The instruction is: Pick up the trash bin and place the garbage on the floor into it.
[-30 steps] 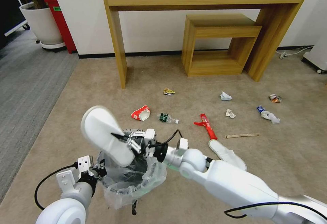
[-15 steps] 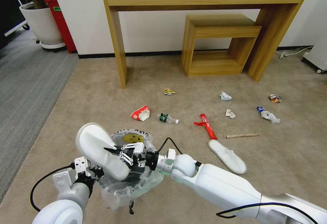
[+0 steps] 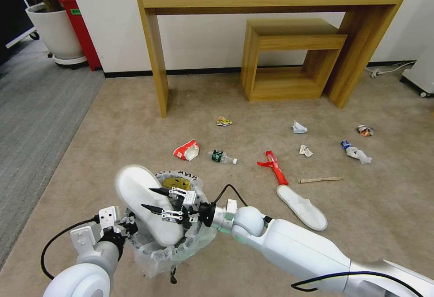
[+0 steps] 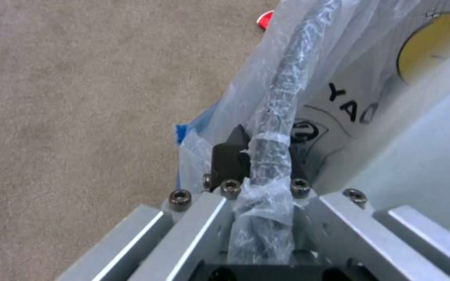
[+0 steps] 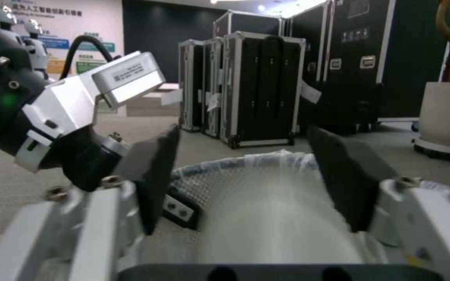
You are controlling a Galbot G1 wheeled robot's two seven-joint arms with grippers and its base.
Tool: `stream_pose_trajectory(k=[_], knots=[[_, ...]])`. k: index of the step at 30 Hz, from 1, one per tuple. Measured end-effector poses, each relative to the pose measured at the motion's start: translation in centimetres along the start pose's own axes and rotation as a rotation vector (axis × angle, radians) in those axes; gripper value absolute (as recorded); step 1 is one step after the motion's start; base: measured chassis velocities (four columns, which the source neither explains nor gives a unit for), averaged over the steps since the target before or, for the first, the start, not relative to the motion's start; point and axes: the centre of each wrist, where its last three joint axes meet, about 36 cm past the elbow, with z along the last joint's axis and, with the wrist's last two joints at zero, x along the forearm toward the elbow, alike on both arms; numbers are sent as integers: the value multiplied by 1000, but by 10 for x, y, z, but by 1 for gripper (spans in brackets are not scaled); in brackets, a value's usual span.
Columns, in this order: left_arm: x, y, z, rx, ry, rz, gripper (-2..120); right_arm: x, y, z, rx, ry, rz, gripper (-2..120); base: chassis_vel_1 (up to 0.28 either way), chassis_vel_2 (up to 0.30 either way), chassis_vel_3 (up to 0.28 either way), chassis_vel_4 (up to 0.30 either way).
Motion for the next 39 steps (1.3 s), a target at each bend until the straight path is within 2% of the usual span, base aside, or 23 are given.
stream_pose_trajectory(k=[6,7,8,10,14,17,18,20,21,22,25,26,28,29,32,37,39], knots=[[-3,1,0,2,2,-3,0,-1,-8,-9,14,-19,34,92,0,0,0,0],[-3,1,0,2,2,-3,0,-1,-8,-9,14,-19,34,92,0,0,0,0],[-4,2,1,1,5,-6,0,-2,-9,-17,9,-36,64,98,0,0,0,0],[-6,3,2,0,10,-11,0,-2,-11,-33,-10,-54,117,100,0,0,0,0],[-8,4,4,-3,14,-18,0,-1,-14,-56,-33,-86,192,100,0,0,0,0],[-11,6,5,-13,19,-24,0,10,-24,-109,-56,-150,345,100,0,0,0,0],[-11,6,5,-13,19,-24,0,10,-24,-109,-56,-150,345,100,0,0,0,0],[-12,6,5,-16,19,-25,0,21,-28,-129,-56,-160,410,100,0,0,0,0],[-13,6,5,-18,18,-25,0,35,-33,-146,-52,-160,479,100,0,0,0,0],[-13,6,5,-18,18,-25,0,35,-33,-146,-52,-160,479,100,0,0,0,0],[-14,6,3,-23,13,-20,0,63,-40,-169,-36,-152,619,100,0,0,0,0],[-14,6,3,-23,13,-20,0,63,-40,-169,-36,-152,619,100,0,0,0,0],[-14,6,2,-29,18,-19,0,93,-46,-184,-5,-137,774,100,0,0,0,0],[-14,6,2,-29,18,-19,0,93,-46,-184,-5,-137,774,100,0,0,0,0],[-17,8,3,-37,26,-24,0,124,-48,-194,34,-109,919,100,0,0,0,0],[-20,11,3,-44,35,-28,0,142,-47,-197,54,-100,990,100,0,0,0,0],[-22,14,5,-48,45,-36,0,157,-44,-202,65,-80,1060,100,0,0,0,0]])
